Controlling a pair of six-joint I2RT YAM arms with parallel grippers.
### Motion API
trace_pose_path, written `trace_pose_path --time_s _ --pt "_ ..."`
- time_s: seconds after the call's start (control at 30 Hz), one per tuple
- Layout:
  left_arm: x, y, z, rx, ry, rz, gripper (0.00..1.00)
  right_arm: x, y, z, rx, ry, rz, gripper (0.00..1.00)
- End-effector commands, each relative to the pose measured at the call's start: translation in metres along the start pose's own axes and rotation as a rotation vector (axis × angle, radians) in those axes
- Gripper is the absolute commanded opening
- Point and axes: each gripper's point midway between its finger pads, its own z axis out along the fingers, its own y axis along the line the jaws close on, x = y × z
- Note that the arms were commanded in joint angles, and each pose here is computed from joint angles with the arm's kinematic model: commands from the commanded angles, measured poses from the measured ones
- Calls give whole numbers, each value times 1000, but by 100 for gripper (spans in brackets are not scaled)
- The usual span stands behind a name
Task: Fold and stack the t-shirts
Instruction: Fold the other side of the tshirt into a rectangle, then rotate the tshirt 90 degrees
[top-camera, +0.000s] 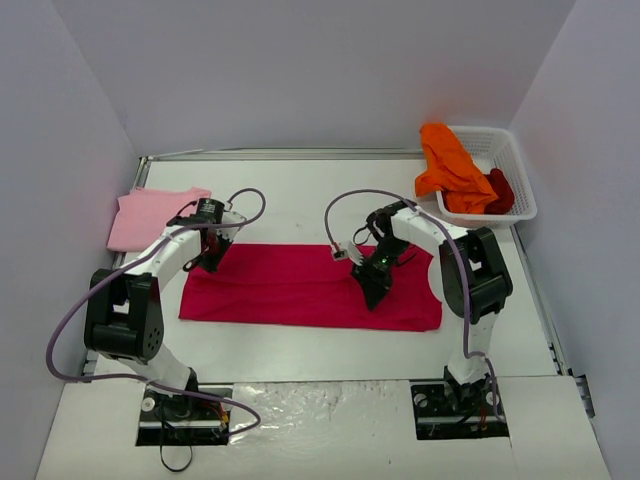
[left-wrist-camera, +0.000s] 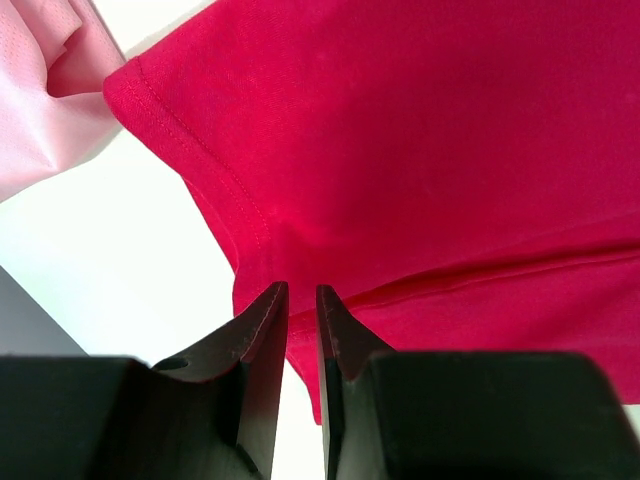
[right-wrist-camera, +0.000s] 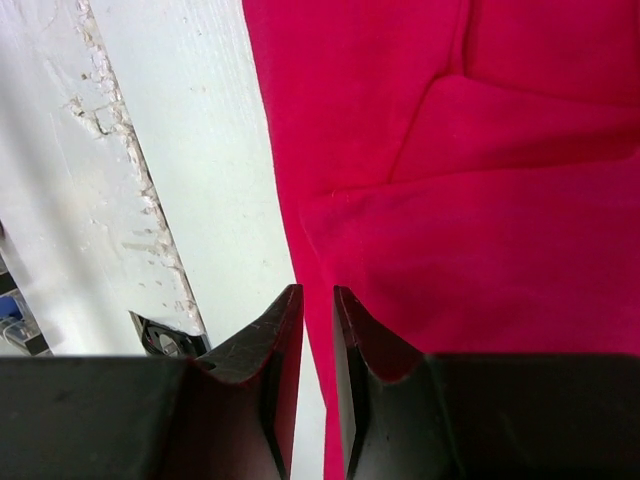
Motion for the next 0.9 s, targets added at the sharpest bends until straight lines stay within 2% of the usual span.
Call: trace_pose_path --time_s 0.0,0.27,0.5,0.67,0.77,0.87 --pt "-7 3 -12 -12 -41 -12 17 5 13 4 -37 19 23 15" --pt "-7 4 -13 -17 -44 -13 17 6 9 12 -48 36 36 18" --pt "-15 5 -21 -13 -73 -1 18 -7 5 -19 87 -11 8 18" --pt "-21 2 -19 0 -71 30 16 2 -16 -47 202 -82 76 10" --pt "-27 0 -15 14 -71 48 7 20 -32 -61 251 -103 152 1" --pt "-32 -3 -9 32 -63 72 2 38 -44 -74 295 -118 222 0"
